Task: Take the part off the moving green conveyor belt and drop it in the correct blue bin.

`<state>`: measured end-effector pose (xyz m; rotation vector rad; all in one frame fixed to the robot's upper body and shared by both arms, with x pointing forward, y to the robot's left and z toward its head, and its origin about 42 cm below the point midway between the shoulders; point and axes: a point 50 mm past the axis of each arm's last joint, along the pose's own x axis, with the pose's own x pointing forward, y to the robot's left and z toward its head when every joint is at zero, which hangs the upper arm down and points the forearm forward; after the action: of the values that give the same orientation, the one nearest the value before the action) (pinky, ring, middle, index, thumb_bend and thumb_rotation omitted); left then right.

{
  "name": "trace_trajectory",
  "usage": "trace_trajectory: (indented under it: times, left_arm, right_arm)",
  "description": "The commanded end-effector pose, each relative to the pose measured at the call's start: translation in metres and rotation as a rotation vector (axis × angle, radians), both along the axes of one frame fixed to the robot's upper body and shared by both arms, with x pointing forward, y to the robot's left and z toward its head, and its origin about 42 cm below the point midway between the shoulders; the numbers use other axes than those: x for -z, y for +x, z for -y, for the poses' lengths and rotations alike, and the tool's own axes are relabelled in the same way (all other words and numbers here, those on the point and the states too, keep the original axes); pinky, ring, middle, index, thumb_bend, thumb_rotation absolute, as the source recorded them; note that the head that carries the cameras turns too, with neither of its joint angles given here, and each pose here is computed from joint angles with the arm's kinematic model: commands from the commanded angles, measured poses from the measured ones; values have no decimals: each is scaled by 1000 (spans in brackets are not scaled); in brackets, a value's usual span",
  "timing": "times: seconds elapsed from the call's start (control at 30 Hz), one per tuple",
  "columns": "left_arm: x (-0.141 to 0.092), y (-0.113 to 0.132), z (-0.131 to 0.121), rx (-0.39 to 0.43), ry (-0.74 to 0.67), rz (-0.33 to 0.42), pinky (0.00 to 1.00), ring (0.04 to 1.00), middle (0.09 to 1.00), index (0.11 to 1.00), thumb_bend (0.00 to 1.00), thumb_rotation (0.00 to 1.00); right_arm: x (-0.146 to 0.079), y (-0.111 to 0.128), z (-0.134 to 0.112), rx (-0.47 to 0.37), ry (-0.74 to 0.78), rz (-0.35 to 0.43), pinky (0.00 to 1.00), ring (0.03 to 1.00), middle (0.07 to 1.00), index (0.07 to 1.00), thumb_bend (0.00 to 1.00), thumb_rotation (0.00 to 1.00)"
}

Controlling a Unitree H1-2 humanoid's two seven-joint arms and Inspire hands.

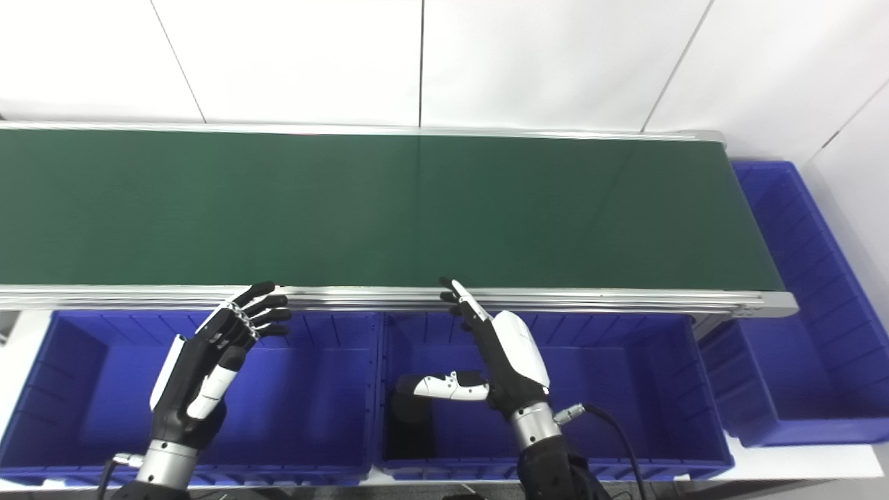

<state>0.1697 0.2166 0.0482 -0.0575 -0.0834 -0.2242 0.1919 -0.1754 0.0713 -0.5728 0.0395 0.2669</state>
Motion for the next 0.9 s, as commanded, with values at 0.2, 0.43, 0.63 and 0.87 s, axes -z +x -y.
trace_trajectory:
  times: [0.2, 0.43, 0.63, 0.87]
  left_arm:
    - [-5, -1, 4, 9, 18, 47, 658, 716, 766, 816, 723, 737]
    - [-1, -4, 7, 10, 33, 43, 653, 707, 764, 810, 735, 745]
    - [4, -7, 9, 12, 41, 32, 655, 707, 764, 804, 756, 742]
    - [5, -9, 14, 12, 66, 26, 658, 721, 773, 810, 755, 749]
  right_arm:
    - [-42, -23, -40, -4, 322, 79, 692, 761, 818, 878, 560, 764]
    - [-41, -34, -55, -20, 412, 88, 684, 761, 817, 879, 554, 766]
    - [-24, -33, -53, -32, 412, 100, 700, 776, 815, 875, 643, 710]
    - [-7, -29, -36, -48, 324, 136, 667, 761, 814, 853, 671, 630]
